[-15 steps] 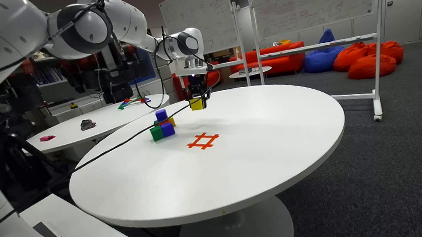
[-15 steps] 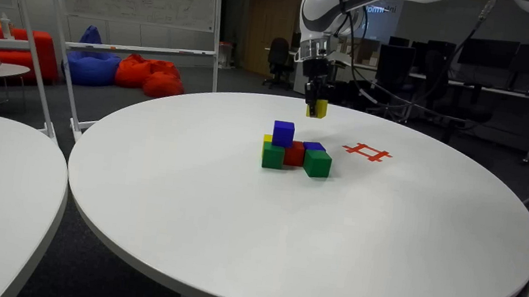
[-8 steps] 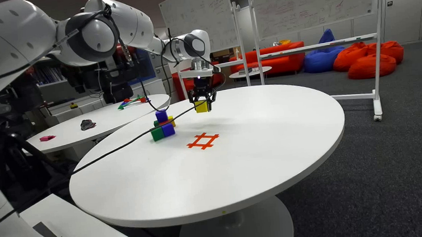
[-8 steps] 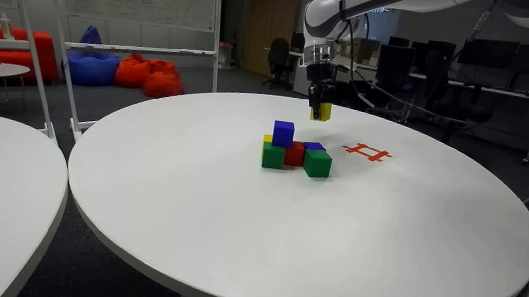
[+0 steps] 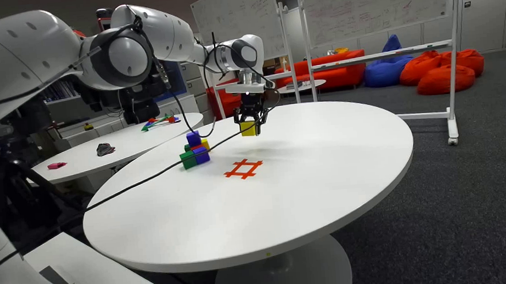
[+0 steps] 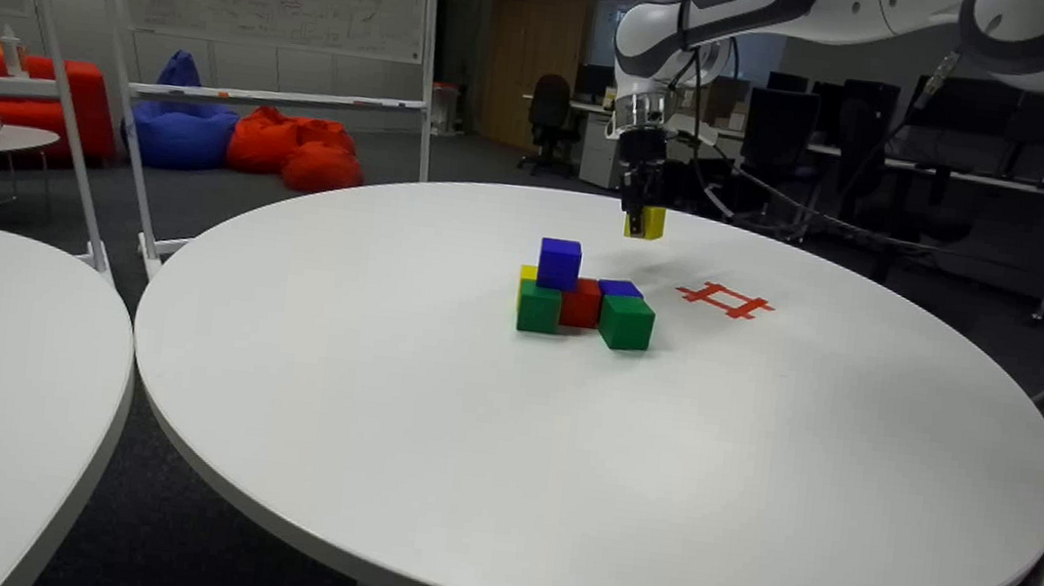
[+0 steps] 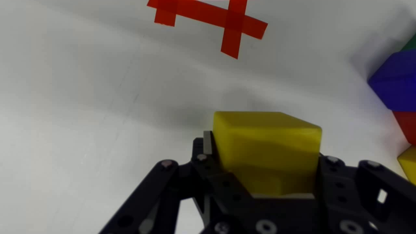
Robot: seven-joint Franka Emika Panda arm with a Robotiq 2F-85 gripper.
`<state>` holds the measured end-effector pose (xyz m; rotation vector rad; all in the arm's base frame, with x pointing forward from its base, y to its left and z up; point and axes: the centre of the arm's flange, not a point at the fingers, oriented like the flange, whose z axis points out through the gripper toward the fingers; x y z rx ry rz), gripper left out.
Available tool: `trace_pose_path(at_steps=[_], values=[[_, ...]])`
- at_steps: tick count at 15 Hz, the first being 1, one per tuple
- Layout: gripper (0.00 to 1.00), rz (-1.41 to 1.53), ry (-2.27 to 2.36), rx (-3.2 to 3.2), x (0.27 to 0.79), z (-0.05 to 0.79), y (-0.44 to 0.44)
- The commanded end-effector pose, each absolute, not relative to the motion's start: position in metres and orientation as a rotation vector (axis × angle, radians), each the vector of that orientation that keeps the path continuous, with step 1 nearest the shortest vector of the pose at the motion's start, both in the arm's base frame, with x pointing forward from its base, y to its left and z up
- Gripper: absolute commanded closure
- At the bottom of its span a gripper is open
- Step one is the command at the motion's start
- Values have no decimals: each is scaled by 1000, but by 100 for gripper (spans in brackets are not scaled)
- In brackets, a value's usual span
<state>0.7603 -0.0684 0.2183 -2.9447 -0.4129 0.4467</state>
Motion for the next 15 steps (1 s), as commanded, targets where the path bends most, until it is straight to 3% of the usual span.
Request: trace_pose_path(at_steps=[1, 2, 3, 7, 8, 15], values=[[68, 457, -368, -2905, 792, 222, -89], [68, 465, -379, -2908, 789, 222, -87], [43, 459, -379, -2930, 759, 216, -83], [43, 456, -381, -2930, 760, 215, -82], [68, 455, -381, -2930, 760, 215, -82], [68, 436, -402, -2938, 734, 222, -70]])
